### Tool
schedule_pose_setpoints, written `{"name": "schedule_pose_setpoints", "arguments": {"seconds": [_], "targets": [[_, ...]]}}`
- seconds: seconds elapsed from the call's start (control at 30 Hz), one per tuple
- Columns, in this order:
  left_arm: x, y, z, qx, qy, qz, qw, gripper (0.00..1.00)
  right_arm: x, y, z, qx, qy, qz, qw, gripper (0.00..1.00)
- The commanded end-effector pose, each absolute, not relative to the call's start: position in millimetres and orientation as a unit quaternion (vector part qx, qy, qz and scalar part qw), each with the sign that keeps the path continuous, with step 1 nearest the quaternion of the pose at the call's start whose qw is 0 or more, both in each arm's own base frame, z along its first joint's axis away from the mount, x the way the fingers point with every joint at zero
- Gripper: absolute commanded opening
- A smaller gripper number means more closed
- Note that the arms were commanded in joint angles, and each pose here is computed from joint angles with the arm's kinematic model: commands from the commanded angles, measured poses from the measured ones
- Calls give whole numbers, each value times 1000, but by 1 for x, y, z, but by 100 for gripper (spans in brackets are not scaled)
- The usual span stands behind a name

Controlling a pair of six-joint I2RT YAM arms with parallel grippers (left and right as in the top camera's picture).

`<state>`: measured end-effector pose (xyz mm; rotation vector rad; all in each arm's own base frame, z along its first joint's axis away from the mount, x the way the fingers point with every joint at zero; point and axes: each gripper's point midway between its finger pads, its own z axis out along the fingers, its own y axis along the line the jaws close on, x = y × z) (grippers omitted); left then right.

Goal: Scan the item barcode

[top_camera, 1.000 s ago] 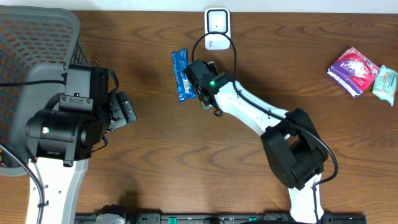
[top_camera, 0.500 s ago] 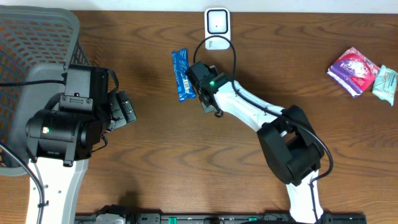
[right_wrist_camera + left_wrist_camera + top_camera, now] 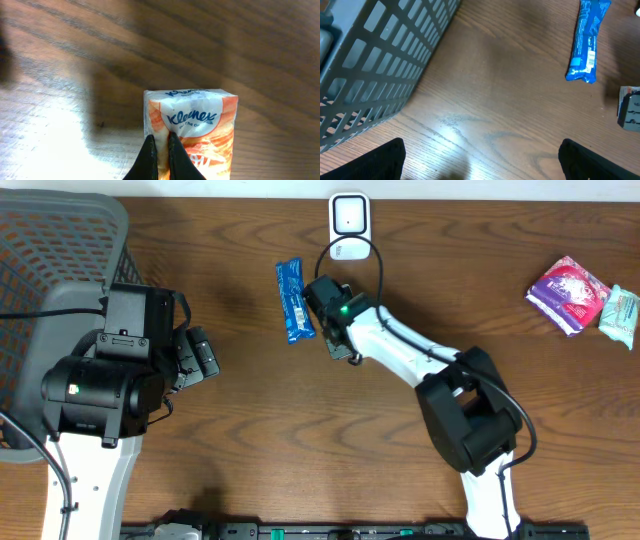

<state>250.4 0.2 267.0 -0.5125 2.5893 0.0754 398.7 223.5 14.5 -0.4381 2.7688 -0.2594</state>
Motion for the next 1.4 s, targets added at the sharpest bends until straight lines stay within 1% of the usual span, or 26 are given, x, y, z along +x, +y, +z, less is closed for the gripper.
{"name": "schedule_pose_setpoints", "arguments": {"seconds": [0.0, 0.17, 0.27, 0.4, 0.5, 0.67, 0.8, 0.87, 1.07, 1.17, 1.23, 1.3, 1.33, 1.37], "targets": [[251, 3, 270, -189, 949, 34, 251, 98, 390, 248, 35, -138, 982, 54, 120, 1], [251, 3, 270, -189, 949, 34, 251, 98, 376, 275, 77, -197, 936, 284, 71, 1], [251, 3, 270, -189, 949, 34, 251, 98, 370, 276, 97, -208, 891, 400, 52, 1], [251, 3, 270, -189, 949, 34, 251, 98, 370, 265, 110, -199, 845, 493, 49, 1], [251, 3, 270, -189, 949, 34, 251, 98, 370, 252, 106, -172, 826, 534, 44, 1], [251, 3, 270, -189, 949, 34, 251, 98, 373, 213, 68, -58, 846, 530, 16, 1], [251, 3, 270, -189, 949, 34, 251, 98, 364, 188, 34, -15, 859, 512, 17, 1], [251, 3, 270, -189, 949, 34, 251, 98, 360, 182, 27, -3, 865, 502, 10, 1], [251, 3, 270, -189, 949, 34, 251, 98, 365, 194, 50, -38, 868, 493, 39, 12], [251, 3, 270, -189, 949, 34, 251, 98, 371, 201, 69, -52, 885, 456, 72, 21], [251, 3, 270, -189, 949, 34, 251, 98, 378, 205, 85, -61, 905, 406, 112, 36], [251, 3, 270, -189, 949, 34, 251, 98, 386, 209, 96, -64, 921, 352, 152, 37], [251, 3, 270, -189, 949, 34, 251, 98, 394, 211, 102, -47, 936, 294, 189, 36], [251, 3, 270, -189, 949, 34, 251, 98, 398, 216, 105, -37, 941, 260, 216, 38]]}}
